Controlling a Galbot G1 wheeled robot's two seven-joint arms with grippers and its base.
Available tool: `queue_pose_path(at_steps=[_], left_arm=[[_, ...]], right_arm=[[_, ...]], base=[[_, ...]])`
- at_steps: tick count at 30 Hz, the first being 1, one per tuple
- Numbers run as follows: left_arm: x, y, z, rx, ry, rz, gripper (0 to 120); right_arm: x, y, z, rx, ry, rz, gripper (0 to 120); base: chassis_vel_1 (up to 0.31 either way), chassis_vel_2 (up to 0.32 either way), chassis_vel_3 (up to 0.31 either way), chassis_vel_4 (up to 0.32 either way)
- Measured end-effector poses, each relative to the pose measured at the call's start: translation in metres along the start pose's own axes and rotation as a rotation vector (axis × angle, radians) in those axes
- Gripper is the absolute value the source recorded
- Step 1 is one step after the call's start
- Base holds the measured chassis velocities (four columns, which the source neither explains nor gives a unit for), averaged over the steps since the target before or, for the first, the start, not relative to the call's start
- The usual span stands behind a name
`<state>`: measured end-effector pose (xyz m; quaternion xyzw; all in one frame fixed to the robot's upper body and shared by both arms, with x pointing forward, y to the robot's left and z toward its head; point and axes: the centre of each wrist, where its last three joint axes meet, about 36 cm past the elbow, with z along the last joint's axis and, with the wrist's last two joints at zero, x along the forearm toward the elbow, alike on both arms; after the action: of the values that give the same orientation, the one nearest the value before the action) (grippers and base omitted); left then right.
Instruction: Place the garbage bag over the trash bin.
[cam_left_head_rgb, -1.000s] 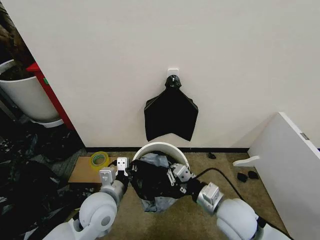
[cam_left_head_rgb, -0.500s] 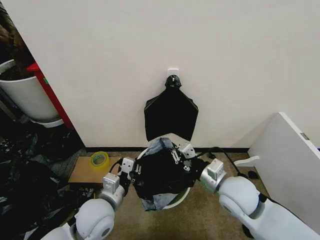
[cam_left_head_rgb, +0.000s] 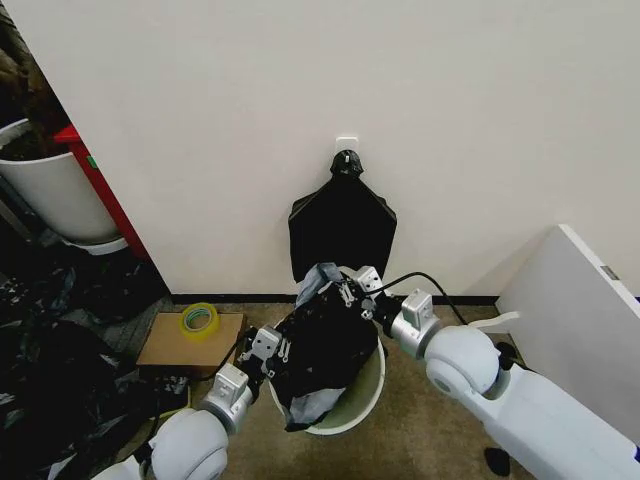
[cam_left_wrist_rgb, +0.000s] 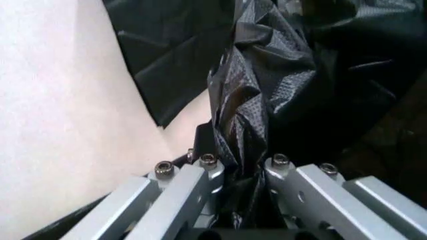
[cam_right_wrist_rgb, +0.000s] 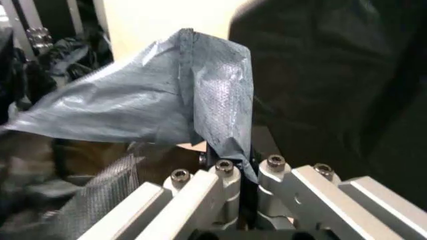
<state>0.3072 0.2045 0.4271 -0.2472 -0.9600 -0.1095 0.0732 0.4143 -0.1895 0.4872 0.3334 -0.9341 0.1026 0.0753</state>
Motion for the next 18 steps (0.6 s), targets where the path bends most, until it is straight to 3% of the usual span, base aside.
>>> queue_pose_path(at_steps=[11,18], left_arm=[[0.004,0.000,-0.001,-0.030,-0.075,0.030,4],[0.002,0.002,0.000,-0.006,-0.096,0.006,4]], right_arm=[[0.001,-0.031,0.029,0.020,0.130,0.074,0],[0.015,-0.035,0.045,0.008,0.197,0.057,0]], base=[[0.000,0.000,0.000,0.000],[0.000,0.000,0.000,0.000]])
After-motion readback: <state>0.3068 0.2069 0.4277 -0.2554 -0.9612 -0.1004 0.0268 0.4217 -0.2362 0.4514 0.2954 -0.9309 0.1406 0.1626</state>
